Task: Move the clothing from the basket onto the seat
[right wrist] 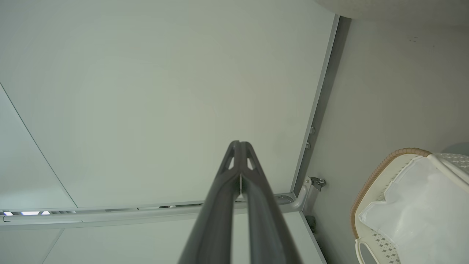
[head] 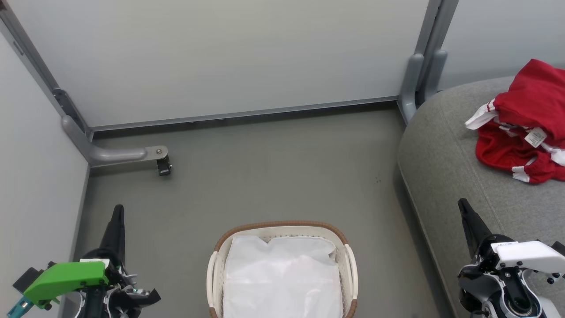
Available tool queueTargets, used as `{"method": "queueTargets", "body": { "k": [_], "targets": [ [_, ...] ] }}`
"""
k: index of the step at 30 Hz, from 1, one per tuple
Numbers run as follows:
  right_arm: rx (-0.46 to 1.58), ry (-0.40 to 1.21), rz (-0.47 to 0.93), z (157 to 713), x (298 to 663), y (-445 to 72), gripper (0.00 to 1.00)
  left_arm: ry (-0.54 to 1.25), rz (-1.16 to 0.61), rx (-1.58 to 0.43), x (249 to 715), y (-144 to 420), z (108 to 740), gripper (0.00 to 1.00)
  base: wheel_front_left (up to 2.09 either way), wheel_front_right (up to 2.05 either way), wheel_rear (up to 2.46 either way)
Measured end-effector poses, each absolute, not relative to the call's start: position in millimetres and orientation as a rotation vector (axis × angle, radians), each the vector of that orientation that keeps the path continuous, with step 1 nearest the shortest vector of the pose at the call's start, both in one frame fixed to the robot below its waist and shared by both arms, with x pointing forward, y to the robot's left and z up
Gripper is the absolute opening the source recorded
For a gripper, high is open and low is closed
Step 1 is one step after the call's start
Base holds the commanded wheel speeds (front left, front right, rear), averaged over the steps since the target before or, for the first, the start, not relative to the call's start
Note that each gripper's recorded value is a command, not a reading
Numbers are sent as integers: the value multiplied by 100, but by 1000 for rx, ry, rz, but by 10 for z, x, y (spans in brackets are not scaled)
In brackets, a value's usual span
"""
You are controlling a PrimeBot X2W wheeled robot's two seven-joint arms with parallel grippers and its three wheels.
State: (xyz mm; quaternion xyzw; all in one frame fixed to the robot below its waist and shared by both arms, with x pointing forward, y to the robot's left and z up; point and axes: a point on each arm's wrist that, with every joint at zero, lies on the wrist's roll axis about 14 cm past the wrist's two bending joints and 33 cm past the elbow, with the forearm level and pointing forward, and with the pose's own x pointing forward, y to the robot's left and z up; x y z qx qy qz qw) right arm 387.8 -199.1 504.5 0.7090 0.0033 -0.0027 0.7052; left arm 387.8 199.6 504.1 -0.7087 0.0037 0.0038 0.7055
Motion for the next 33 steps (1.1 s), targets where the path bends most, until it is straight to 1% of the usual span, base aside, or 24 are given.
{"method": "queueTargets", "body": {
  "k": [33],
  "targets": [
    [1576,7,-6,5045,3879,-1991,0,8,8,-1576,3878,1996,5042,0,0,0,0]
  ]
}}
